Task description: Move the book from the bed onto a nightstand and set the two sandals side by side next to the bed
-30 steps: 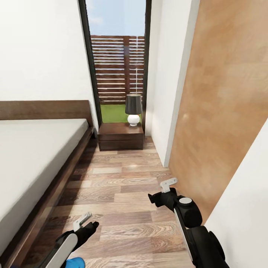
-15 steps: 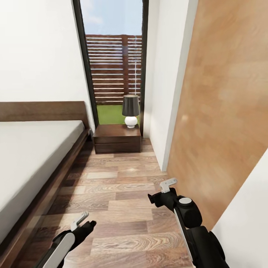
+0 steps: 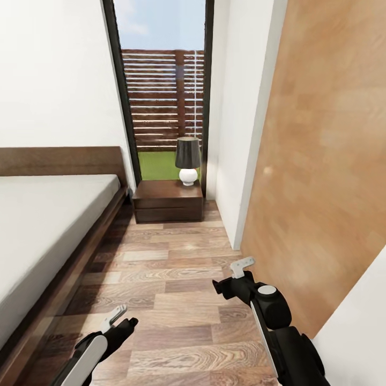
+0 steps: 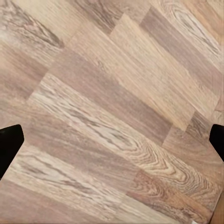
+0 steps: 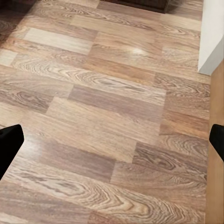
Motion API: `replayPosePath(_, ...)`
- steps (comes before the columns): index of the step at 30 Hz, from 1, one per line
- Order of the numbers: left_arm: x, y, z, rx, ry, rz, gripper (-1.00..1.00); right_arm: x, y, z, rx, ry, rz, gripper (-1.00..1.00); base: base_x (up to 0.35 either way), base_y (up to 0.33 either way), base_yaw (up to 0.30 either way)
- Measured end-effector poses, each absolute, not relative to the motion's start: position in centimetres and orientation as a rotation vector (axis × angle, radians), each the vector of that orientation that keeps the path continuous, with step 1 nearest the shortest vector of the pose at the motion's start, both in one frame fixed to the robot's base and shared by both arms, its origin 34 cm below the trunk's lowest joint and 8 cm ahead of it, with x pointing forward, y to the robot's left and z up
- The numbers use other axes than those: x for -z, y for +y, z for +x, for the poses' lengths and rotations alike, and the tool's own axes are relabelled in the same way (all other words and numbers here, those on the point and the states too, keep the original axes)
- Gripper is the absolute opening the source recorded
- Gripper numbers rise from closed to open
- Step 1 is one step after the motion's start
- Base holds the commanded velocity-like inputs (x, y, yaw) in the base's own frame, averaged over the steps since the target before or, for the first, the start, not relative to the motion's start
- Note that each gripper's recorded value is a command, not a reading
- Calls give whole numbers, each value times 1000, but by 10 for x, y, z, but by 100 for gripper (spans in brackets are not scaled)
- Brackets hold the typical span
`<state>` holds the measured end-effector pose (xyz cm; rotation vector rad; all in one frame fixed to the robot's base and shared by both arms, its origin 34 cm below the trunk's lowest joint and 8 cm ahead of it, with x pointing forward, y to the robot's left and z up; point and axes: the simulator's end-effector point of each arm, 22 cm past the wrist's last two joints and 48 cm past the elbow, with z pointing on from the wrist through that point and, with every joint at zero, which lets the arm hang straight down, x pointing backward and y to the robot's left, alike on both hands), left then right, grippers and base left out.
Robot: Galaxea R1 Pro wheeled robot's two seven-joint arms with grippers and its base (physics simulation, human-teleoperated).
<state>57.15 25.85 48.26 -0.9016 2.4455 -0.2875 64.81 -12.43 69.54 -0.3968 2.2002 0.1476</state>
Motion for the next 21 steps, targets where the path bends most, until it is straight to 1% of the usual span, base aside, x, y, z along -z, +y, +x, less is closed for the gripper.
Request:
replayPosePath(8, -482, 259, 571, 285, 2444, -902, 100, -695, -124, 647, -147, 2200, -398, 100, 282, -1, 0)
replayPosePath(21, -482, 260, 571, 283, 2442, -905, 100, -695, -123, 646, -146, 2200, -401, 100, 320, 0, 11)
